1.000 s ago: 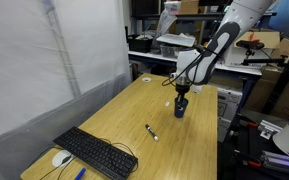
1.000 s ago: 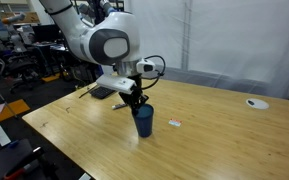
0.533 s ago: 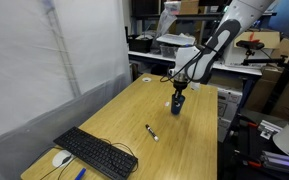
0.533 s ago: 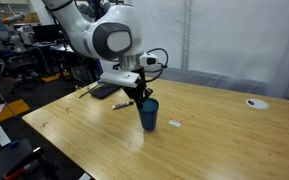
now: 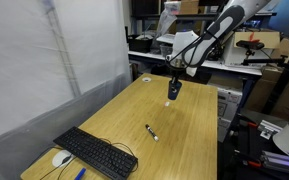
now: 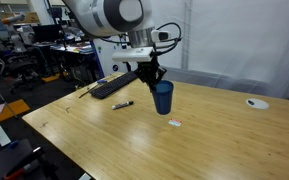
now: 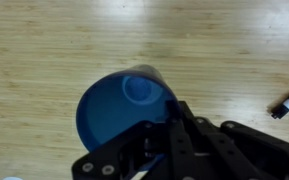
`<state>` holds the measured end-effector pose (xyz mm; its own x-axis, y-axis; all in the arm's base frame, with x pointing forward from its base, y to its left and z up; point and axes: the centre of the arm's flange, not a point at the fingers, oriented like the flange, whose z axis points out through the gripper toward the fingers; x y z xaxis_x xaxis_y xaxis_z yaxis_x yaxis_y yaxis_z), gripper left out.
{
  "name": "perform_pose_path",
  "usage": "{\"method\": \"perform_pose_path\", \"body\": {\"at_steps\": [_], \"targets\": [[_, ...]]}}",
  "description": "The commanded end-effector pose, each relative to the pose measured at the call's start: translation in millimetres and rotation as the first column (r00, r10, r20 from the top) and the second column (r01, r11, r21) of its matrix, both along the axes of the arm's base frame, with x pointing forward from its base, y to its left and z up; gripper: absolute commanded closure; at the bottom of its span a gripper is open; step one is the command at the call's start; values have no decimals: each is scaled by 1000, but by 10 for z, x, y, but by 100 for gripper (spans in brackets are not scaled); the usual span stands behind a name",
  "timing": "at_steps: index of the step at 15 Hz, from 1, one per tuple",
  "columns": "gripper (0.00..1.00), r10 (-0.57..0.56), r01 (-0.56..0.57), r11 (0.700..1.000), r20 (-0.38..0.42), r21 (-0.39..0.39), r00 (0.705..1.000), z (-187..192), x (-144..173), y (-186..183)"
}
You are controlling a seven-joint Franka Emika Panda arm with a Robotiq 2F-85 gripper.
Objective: Move the cup slightly to the left
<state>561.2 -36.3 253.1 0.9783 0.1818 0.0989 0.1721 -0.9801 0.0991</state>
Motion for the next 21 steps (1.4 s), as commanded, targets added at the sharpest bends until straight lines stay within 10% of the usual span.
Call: {"method": "perform_pose_path", "body": {"at_steps": [1, 8, 21], "targets": [[99, -24, 20, 999, -110, -36, 994, 211, 166, -112], [99, -53, 46, 998, -234, -35, 971, 154, 249, -196], [99, 1, -1, 1000, -194, 3, 981, -112, -59, 850]]}}
